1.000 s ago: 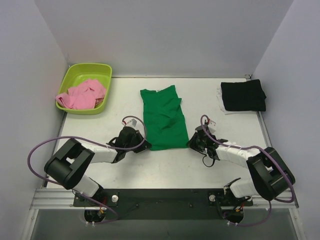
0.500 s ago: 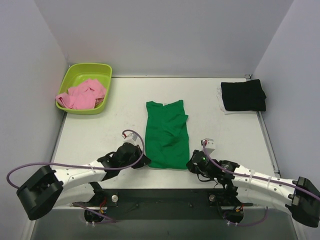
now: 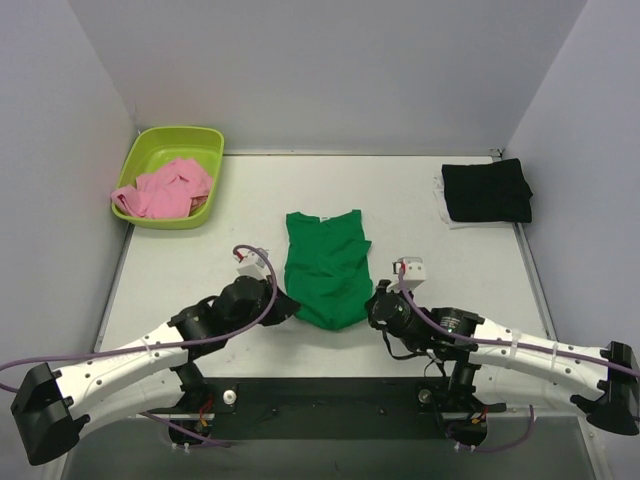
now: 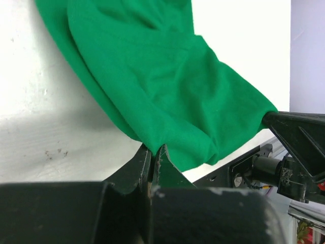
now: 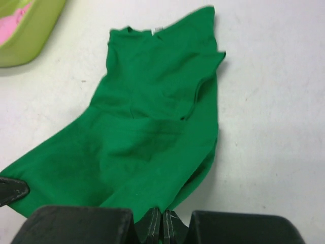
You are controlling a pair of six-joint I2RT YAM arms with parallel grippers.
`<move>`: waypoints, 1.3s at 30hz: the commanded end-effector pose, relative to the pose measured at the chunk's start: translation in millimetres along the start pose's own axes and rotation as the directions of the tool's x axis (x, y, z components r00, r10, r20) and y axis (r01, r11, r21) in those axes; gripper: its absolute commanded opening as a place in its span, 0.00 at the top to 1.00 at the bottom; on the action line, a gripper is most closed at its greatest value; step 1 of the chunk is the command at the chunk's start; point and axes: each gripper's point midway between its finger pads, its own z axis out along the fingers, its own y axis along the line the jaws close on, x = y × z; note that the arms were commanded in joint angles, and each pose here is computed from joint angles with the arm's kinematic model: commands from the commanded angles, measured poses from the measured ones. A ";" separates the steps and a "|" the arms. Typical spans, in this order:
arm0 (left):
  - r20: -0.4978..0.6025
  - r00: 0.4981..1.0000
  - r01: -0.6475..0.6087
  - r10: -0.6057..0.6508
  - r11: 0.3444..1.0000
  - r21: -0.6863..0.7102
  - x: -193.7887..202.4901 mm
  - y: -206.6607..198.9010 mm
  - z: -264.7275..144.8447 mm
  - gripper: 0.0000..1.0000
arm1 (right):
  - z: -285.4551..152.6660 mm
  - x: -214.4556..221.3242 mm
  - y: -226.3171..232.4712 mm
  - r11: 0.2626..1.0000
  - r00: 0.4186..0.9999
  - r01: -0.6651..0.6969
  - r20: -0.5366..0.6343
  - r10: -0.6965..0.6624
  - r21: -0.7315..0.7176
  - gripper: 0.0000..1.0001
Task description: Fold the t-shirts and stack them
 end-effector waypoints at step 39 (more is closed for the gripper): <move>0.147 0.985 0.091 -0.088 0.996 -0.014 -207.9 3.4 141.4 1.00 | 179.7 -174.9 -3.1 0.988 0.991 -0.122 -0.042 0.126 0.090 1.00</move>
